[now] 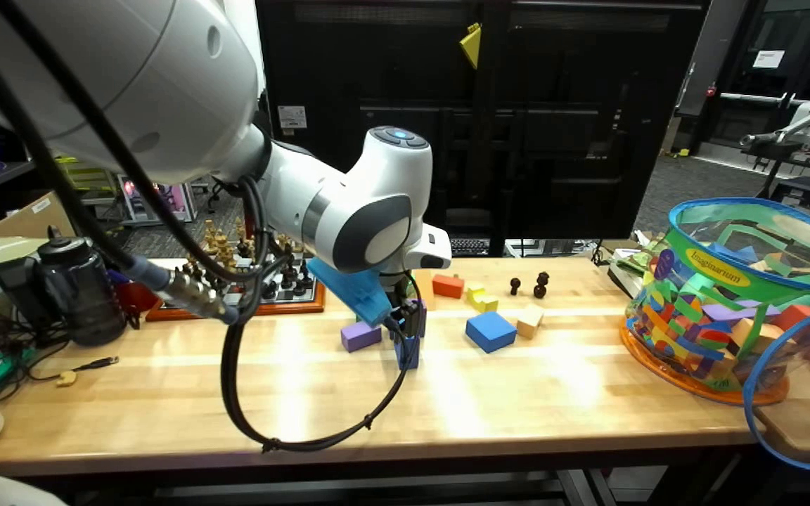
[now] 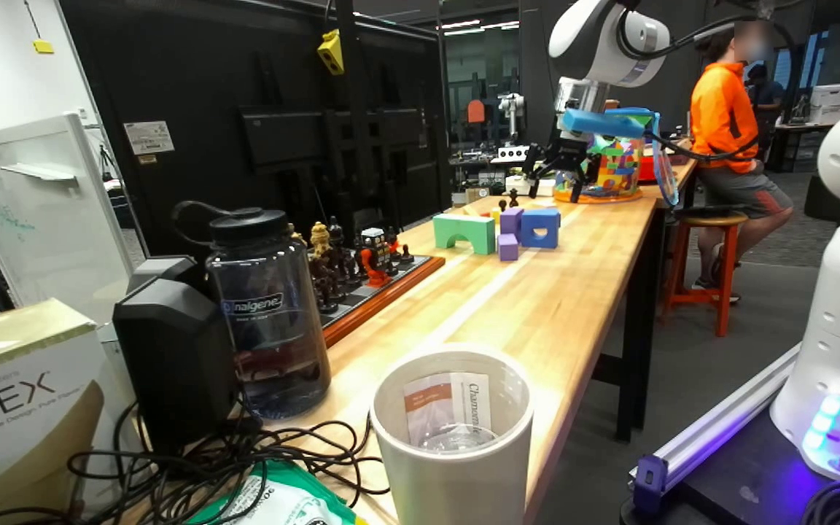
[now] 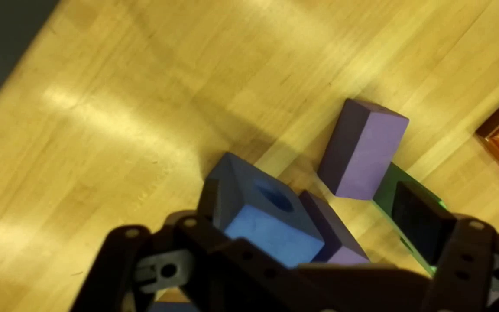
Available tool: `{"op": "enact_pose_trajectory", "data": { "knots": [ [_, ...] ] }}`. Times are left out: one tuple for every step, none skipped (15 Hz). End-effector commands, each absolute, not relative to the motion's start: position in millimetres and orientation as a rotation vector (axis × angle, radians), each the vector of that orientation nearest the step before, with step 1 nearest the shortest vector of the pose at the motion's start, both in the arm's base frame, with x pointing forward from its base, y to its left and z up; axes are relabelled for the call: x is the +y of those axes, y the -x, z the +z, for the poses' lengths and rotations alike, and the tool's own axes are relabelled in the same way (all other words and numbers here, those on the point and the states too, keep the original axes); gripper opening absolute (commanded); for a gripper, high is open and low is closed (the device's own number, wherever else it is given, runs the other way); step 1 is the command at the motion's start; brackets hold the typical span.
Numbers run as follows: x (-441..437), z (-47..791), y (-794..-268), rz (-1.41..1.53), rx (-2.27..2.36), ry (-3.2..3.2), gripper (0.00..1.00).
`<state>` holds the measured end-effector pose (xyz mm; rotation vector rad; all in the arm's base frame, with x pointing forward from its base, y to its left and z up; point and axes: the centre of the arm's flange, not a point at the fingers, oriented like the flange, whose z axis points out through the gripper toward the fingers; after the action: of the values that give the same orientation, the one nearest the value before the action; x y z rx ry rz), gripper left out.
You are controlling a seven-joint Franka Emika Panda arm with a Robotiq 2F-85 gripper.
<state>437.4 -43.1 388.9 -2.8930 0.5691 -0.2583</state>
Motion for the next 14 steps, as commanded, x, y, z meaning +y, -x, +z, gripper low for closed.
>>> {"op": "enact_pose_trajectory", "data": {
  "knots": [
    [-46.6, 383.2, -429.2, -0.216, 0.684, 2.859, 1.00],
    [-47.3, 382.1, -428.1, -0.212, 0.705, 2.852, 1.00],
    [-47.2, 380.8, -427.1, -0.205, 0.724, 2.846, 1.00],
    [-45.4, 379.1, -426.4, -0.206, 0.728, 2.842, 1.00],
    [-43.7, 377.4, -426.7, -0.219, 0.721, 2.845, 1.00],
    [-42.3, 373.7, -428.9, -0.207, 0.674, 2.861, 1.00],
    [-42.1, 369.9, -431.3, -0.172, 0.624, 2.871, 1.00],
    [-41.7, 366.1, -432.6, -0.145, 0.584, 2.886, 1.00],
    [-42.0, 361.7, -432.8, -0.114, 0.516, 2.898, 1.00],
    [-42.7, 358.3, -430.6, -0.080, 0.441, 2.922, 1.00],
    [-43.2, 354.7, -428.0, -0.047, 0.353, 2.952, 1.00],
    [-43.3, 351.0, -425.1, -0.015, 0.272, 2.970, 1.00],
    [-43.9, 347.7, -422.7, 0.015, 0.196, 2.991, 1.00],
    [-44.4, 344.6, -420.5, 0.054, 0.124, 3.012, 1.00]
  ]
}}
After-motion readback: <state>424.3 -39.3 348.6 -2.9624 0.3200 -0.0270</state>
